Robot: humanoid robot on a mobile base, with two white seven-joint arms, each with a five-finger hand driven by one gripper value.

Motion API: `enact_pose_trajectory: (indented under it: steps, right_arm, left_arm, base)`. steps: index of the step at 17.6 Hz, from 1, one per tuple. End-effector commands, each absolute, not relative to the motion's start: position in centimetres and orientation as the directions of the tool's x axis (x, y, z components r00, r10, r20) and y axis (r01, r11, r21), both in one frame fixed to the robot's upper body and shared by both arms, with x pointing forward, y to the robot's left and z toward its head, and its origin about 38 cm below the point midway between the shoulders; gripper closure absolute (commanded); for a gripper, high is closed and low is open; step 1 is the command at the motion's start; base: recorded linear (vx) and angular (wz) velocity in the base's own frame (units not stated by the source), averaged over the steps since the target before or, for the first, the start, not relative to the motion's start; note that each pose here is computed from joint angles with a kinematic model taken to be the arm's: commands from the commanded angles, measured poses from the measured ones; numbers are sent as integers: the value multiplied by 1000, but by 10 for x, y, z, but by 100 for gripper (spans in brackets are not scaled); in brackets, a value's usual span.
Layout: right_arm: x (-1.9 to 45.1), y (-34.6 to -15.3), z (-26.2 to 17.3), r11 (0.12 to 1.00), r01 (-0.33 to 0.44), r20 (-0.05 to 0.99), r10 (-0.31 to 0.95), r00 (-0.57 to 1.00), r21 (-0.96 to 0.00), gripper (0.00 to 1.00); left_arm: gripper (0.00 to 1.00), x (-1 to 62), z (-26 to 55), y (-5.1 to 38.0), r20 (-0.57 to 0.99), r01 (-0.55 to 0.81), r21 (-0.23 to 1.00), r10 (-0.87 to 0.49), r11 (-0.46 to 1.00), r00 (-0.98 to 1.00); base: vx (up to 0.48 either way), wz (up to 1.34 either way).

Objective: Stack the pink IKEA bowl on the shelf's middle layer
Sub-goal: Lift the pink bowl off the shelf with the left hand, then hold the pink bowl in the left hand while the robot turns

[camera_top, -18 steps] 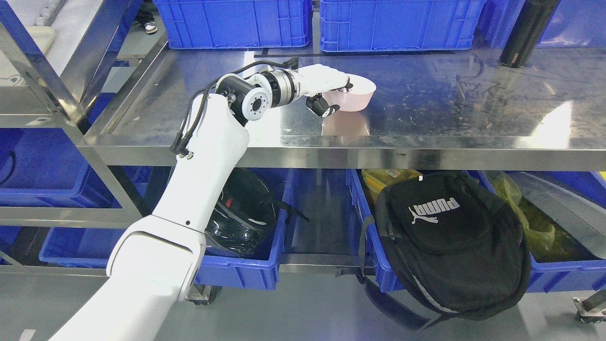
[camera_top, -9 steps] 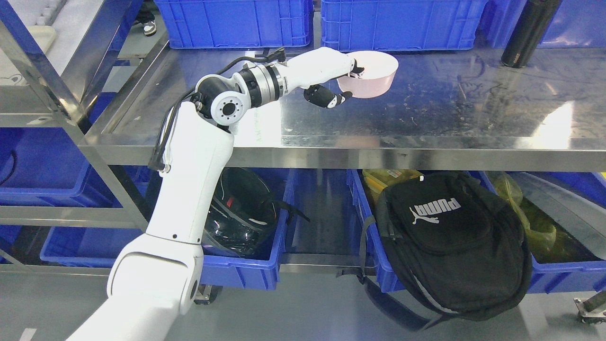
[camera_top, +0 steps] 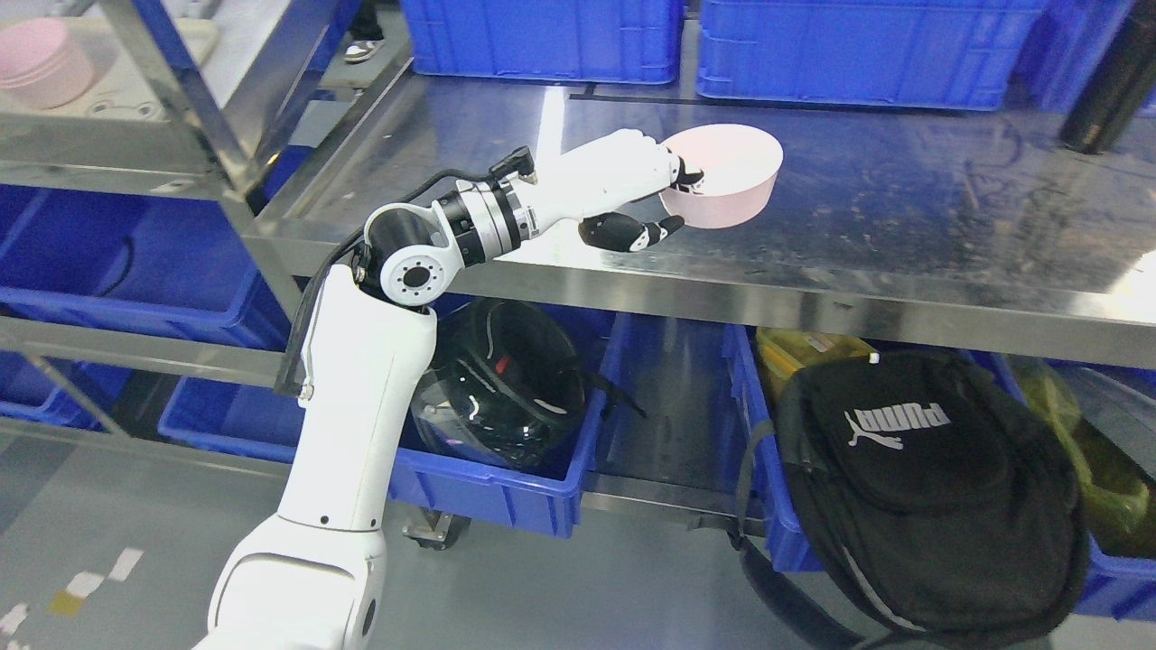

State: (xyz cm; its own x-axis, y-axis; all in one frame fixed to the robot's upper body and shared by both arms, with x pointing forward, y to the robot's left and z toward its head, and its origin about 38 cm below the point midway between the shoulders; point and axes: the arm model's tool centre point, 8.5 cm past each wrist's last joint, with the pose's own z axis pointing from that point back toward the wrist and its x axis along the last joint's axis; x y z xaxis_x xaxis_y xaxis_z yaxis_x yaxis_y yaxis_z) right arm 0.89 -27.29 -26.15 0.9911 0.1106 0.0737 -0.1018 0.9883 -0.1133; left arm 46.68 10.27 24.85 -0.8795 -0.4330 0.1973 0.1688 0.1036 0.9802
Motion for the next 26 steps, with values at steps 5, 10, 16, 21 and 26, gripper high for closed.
enact_pose_trajectory:
  steps: [5,10,16,21,26]
  right_arm:
    - [0,-284,-261,986,-102,66,112,992,-128,0]
    - [0,-284,-261,986,-102,66,112,992,-128,0]
    - [0,-284,-261,986,-102,66,112,992,-128,0]
    - [0,-284,-261,986,-102,66,112,992,-128,0]
    - [0,-284,-261,986,-102,66,112,992,-128,0]
  left_arm:
    - [96,437,253,104,125,87,990,-386,115,-914]
    - [96,433,242,106,156,115,985,-395,126,-905]
    - [95,433,238,107,195,148,979,-421,143,-886]
    - [94,431,237,103,192,148,980,-412,135,-891]
    - [94,430,233,104,200,157,978,-413,136,-889]
  base:
    - [-3,827]
    - [38,1194]
    - [105,1478]
    - [100,971]
    - [141,483]
